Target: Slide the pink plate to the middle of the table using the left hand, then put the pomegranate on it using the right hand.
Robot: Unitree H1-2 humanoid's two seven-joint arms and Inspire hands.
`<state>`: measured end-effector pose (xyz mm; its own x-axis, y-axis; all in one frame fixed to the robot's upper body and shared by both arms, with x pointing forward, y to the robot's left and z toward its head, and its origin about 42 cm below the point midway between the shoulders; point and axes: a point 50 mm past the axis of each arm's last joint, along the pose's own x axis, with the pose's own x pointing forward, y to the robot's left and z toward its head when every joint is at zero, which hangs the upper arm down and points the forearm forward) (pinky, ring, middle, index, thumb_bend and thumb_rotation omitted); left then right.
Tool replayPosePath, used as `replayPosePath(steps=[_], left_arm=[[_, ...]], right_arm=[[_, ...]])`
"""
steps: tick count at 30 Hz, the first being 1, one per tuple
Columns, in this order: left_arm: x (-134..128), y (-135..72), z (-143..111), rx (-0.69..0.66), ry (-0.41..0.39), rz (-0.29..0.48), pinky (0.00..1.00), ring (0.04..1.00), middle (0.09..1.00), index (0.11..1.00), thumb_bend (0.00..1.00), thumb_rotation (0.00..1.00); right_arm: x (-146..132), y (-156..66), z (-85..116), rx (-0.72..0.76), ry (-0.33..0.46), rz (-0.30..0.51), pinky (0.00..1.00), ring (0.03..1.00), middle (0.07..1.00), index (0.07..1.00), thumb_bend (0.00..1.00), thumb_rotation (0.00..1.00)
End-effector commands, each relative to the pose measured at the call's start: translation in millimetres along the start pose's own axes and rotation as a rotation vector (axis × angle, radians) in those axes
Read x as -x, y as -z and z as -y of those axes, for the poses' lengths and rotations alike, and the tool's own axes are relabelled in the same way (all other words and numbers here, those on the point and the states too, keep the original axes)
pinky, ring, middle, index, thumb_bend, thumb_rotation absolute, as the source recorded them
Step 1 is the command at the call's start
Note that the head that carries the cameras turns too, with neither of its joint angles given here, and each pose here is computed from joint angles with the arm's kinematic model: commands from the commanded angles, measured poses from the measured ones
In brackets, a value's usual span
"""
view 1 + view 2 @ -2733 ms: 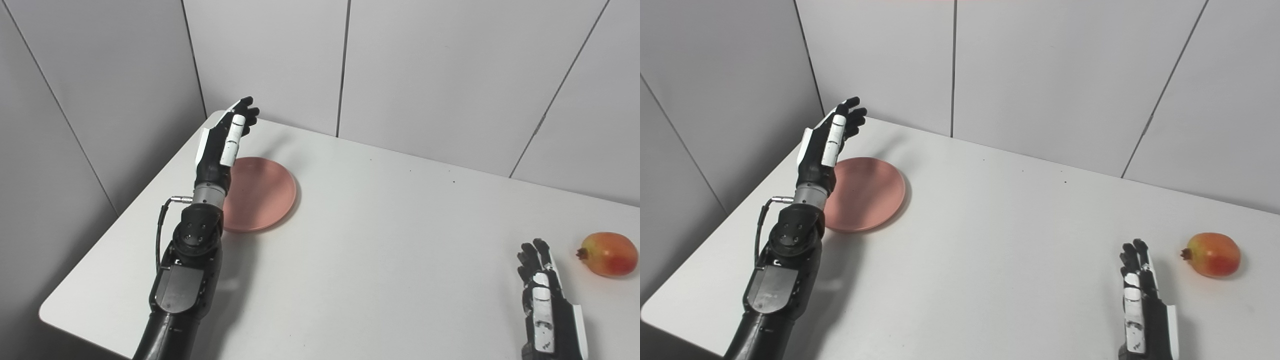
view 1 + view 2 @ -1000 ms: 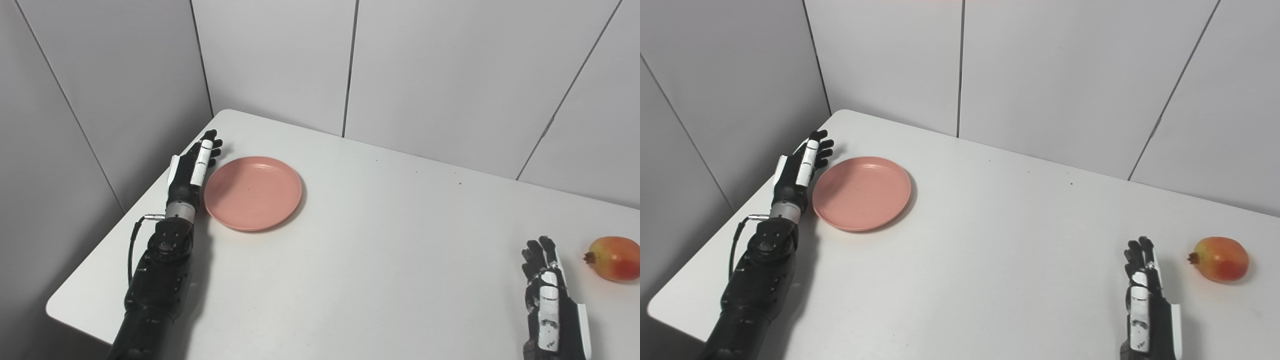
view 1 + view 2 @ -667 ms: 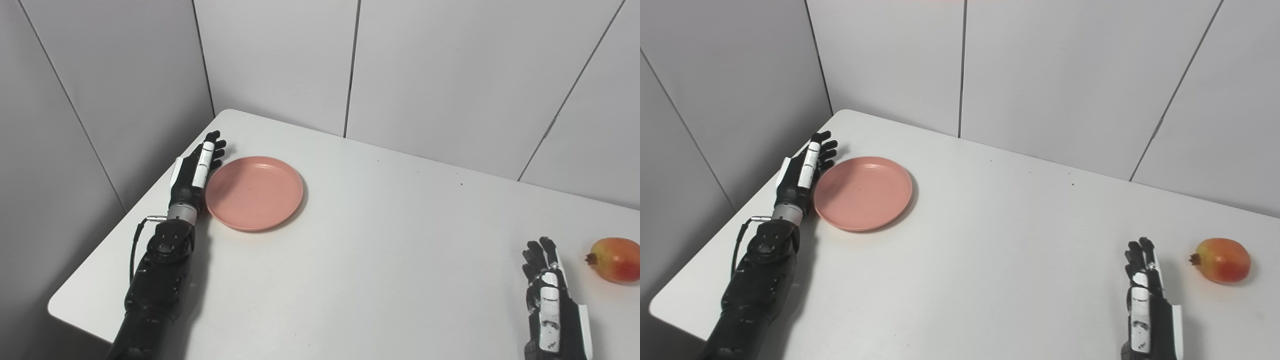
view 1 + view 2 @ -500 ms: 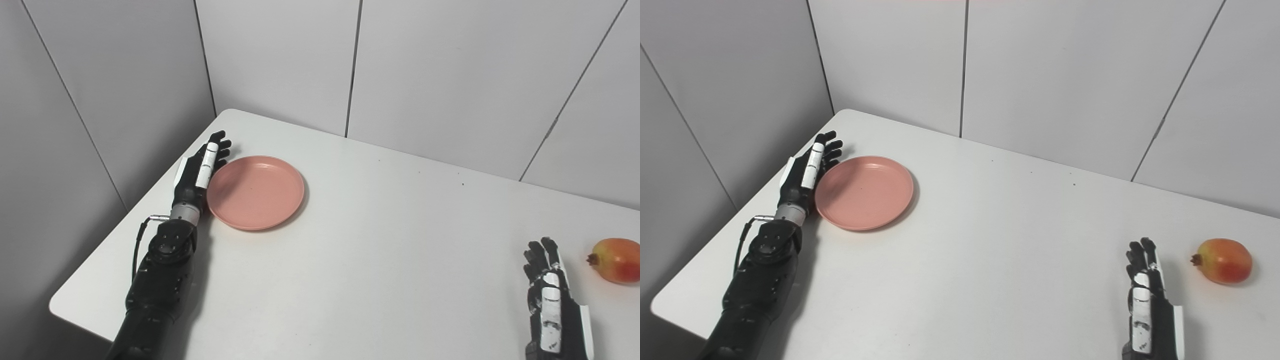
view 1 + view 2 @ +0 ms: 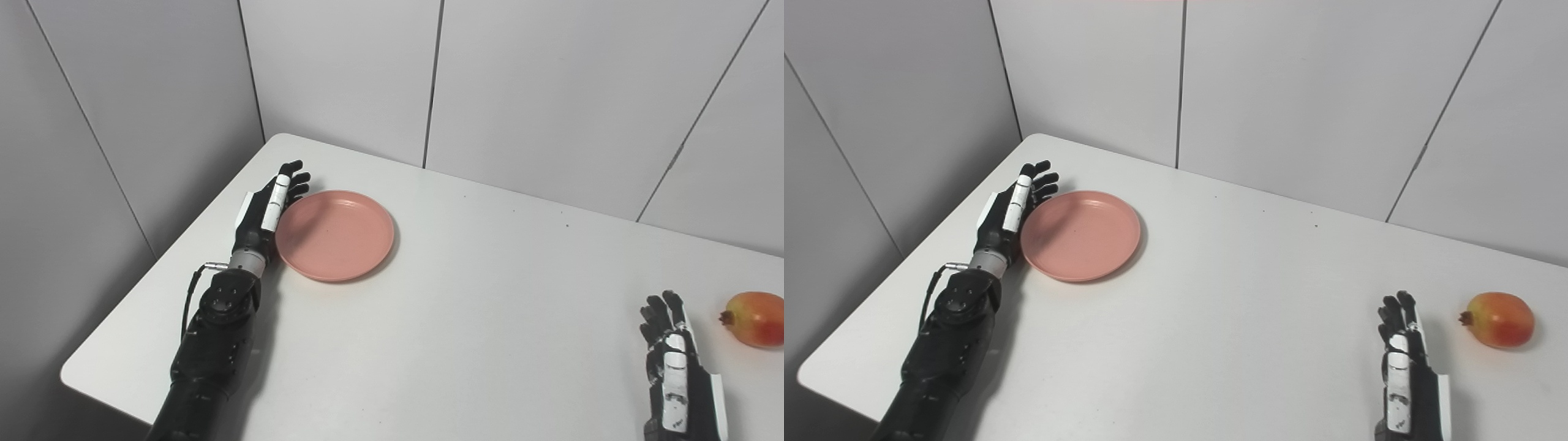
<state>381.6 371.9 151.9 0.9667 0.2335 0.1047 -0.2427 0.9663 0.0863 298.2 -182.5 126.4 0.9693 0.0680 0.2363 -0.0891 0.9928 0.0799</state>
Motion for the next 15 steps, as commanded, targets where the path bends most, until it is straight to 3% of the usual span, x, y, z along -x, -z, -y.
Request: replayPosePath(steps=[1, 15], left_arm=[[-6.9, -20.9, 4.8, -0.007, 0.018, 0.059, 0.86, 0.854, 0.845, 0.846, 0.7, 1.0], [-2.7, -26.0, 35.0, -0.016, 0.054, 0.09, 0.93, 0.879, 0.867, 0.864, 0.69, 1.0]], right_arm=[[3.2, 0.6, 1.7, 0.0, 0.001, 0.016, 0.98, 0.942, 0.93, 0.944, 0.41, 0.93], [3.0, -0.3, 2.4, 0.002, 0.003, 0.016, 0.98, 0.938, 0.927, 0.942, 0.42, 0.94]])
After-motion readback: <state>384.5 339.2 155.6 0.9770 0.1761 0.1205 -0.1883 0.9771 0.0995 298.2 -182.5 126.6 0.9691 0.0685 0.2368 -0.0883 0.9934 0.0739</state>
